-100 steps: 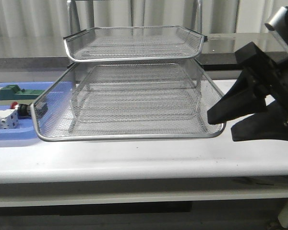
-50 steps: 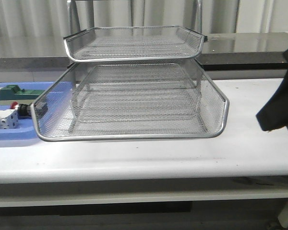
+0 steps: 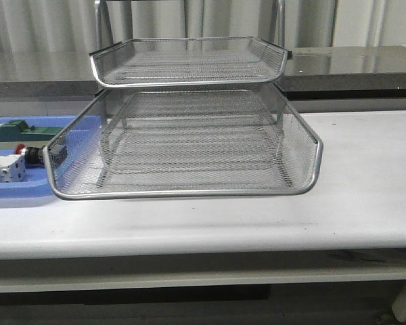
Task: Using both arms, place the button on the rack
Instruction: 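Release the tray and withdraw the right gripper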
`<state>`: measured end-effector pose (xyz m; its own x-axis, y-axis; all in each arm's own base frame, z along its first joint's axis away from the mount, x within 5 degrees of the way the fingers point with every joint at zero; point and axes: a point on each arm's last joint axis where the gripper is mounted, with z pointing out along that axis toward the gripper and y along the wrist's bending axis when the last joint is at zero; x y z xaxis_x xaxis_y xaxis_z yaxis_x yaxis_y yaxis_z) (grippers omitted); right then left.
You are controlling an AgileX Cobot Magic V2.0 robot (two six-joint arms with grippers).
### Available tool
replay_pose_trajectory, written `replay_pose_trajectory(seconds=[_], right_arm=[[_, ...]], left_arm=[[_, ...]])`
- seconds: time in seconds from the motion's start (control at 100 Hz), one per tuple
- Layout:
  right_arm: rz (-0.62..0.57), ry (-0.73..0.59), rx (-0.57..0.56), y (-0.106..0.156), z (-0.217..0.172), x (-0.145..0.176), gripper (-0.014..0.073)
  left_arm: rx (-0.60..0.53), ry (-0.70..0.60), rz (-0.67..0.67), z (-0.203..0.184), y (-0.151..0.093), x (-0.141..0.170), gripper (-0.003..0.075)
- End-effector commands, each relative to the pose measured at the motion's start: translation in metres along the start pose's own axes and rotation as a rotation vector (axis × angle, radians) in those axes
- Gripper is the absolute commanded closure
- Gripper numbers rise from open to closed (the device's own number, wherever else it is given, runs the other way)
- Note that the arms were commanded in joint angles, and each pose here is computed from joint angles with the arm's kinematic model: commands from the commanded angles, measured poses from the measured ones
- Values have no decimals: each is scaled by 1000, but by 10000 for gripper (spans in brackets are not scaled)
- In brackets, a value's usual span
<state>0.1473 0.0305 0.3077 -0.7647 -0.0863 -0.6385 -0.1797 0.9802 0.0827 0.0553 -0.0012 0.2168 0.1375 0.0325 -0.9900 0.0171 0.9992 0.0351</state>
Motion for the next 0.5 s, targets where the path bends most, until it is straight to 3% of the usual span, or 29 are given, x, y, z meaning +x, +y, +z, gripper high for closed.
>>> replay_pose_trajectory(seconds=[0.0,0.25,0.49], right_arm=[[0,-95,71,-5,-23,-6,181],[53,-191,130,-9,-57,12,181],[46,-217,140,-9,-65,16,191]], left_arm=[[-3,-78,-17,-3,0,2,741],[-3,-78,-17,-3,0,2,741],[-3,-78,-17,-3,0,2,741]])
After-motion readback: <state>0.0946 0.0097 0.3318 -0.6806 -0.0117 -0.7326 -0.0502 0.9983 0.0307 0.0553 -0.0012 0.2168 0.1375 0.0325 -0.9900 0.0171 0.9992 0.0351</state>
